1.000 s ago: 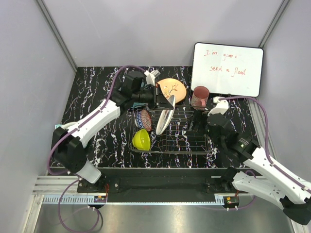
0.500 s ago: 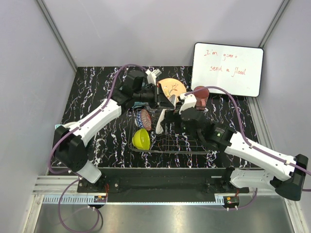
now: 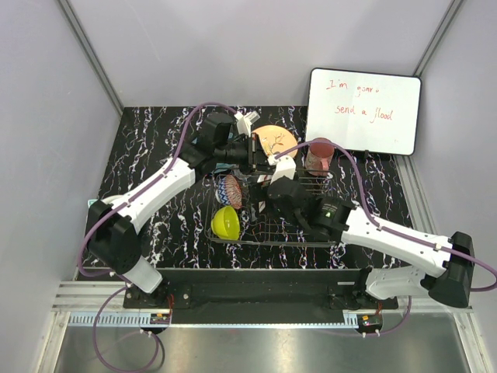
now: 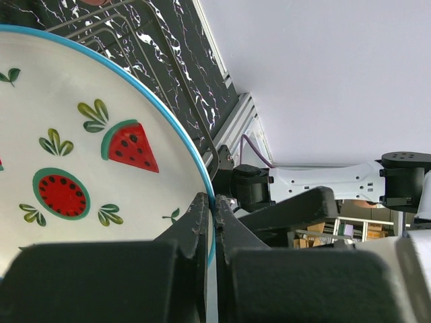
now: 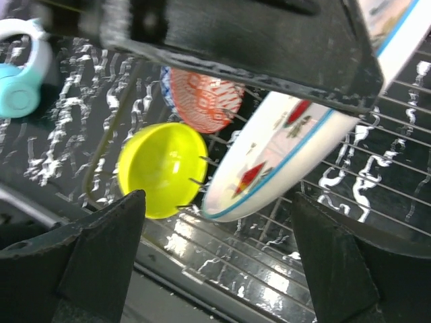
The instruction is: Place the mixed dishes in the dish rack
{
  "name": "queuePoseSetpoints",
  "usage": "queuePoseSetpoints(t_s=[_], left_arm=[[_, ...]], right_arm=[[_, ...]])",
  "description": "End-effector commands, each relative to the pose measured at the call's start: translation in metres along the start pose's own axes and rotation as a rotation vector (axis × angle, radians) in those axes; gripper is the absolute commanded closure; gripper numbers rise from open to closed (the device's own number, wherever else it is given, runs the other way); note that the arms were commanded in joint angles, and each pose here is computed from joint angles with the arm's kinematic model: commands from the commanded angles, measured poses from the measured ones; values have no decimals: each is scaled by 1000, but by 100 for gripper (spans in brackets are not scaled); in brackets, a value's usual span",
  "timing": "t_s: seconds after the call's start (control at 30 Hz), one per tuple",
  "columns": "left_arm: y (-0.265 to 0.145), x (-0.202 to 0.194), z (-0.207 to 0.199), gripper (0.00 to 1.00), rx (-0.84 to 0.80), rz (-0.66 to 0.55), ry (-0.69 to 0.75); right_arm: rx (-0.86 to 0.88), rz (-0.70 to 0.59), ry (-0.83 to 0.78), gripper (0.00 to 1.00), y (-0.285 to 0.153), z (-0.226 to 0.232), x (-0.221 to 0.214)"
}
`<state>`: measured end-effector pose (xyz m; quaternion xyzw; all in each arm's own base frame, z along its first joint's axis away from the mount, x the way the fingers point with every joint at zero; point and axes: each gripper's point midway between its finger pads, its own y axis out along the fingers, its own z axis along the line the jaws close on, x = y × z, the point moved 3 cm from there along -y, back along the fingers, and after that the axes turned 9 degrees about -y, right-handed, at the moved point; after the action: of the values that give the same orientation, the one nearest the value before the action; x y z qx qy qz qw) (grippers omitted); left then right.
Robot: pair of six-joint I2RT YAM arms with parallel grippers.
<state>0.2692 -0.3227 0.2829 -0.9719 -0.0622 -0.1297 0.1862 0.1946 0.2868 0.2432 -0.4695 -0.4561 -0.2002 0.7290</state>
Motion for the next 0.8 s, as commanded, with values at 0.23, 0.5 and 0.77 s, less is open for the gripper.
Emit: queuePoseSetpoints(t_s=[0.23, 0.5, 0.77], left_arm=[[-3, 13, 8, 100, 44, -47, 43], [-9, 18, -2, 100, 30, -66, 81], [-29, 32, -15, 100, 0, -103, 126]], right_arm=[[-217, -77, -20, 16, 17, -23, 10], [-246, -88, -44, 65, 32, -22, 6], [-253, -114, -106, 100, 14, -35, 10]])
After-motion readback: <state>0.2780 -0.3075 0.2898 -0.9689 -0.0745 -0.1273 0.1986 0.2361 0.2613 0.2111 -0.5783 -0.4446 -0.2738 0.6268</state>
